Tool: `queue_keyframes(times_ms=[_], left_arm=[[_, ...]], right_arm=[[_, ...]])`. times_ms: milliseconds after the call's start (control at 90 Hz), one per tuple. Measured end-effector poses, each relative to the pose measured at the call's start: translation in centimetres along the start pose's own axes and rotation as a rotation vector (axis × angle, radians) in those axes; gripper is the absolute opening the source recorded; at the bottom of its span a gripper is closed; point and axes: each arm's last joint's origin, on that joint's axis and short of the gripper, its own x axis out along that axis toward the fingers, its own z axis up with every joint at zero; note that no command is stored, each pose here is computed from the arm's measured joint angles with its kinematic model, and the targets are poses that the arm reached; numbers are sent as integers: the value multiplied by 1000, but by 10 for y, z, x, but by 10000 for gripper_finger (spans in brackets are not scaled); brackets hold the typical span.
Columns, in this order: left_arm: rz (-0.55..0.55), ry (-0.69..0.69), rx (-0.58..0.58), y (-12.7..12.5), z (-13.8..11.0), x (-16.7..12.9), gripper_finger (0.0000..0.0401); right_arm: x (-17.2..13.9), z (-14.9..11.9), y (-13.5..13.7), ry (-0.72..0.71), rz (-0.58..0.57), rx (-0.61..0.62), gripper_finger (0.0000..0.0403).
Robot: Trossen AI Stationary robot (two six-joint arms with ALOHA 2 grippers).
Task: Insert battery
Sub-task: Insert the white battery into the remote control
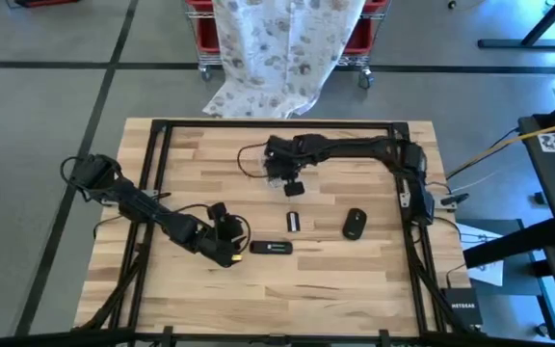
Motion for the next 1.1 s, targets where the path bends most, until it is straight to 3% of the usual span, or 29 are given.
queue_keyframes(times_ms=[178, 289, 433, 556, 778, 1100], left_arm=[[0, 1, -13, 0, 0, 0, 206], [-3, 0, -15, -1, -1, -1, 206], [-16, -3, -24, -5, -3, -4, 206], [-20, -15, -19, -9, -6, -8, 206], [-10, -51, -12, -14, -9, -14, 206], [-11, -69, 2, -15, -8, -15, 206]], right_arm=[[-42, 4, 17, -31, 20, 28, 1], [-62, 14, 47, -84, 136, 40, 0], [-53, 22, 102, -118, 362, 10, 0], [-34, 24, 146, -185, 423, 29, 0], [-11, 27, 190, -377, 373, 226, 5], [9, 11, 215, -338, 229, 293, 2]])
